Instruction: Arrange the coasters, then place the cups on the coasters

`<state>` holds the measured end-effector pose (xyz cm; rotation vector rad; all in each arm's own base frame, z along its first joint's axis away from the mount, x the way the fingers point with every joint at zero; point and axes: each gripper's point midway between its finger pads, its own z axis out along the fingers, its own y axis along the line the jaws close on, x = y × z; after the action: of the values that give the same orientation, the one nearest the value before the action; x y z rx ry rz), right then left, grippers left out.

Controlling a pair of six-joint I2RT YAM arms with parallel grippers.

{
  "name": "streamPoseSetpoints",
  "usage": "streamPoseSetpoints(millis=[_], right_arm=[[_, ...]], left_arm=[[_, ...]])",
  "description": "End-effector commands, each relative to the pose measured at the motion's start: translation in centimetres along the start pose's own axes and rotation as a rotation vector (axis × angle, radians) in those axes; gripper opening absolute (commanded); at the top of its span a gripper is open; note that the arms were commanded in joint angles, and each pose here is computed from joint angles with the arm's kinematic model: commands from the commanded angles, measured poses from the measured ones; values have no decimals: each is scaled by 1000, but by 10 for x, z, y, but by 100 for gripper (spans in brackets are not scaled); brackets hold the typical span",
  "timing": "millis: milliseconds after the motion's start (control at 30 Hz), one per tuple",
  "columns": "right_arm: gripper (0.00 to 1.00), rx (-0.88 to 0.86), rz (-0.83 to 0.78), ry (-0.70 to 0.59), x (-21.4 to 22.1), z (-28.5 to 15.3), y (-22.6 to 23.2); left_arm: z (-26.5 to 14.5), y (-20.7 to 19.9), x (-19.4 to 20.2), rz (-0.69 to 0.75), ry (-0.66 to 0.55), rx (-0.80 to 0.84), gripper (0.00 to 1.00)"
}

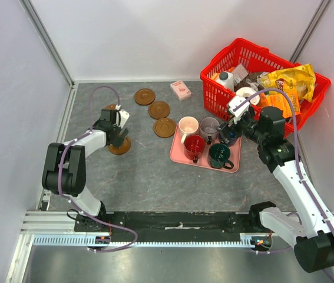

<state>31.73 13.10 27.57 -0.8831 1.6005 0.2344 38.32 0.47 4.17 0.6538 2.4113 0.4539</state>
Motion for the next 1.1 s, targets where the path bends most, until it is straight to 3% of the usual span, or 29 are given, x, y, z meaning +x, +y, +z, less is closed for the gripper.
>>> streamPoseSetpoints(millis=[0,400,667,900,1067], right_arm=[[98,8,-29,-46,-13,-3,-2],[98,11,-25,-43,-12,-3,-3],[98,9,-22,-41,-11,-2,-2],[98,7,-18,-34,-9,-1,-2],[98,3,-14,-33,-9,0,-2]], left_arm=[[-2,13,55,35,147,22,100],[28,104,102,-178,276,-124,100],[31,135,92,-291,251,-186,100],[-11,128,50,-363,74,-113,100],[-42,98,14,-270,-47,-56,100]])
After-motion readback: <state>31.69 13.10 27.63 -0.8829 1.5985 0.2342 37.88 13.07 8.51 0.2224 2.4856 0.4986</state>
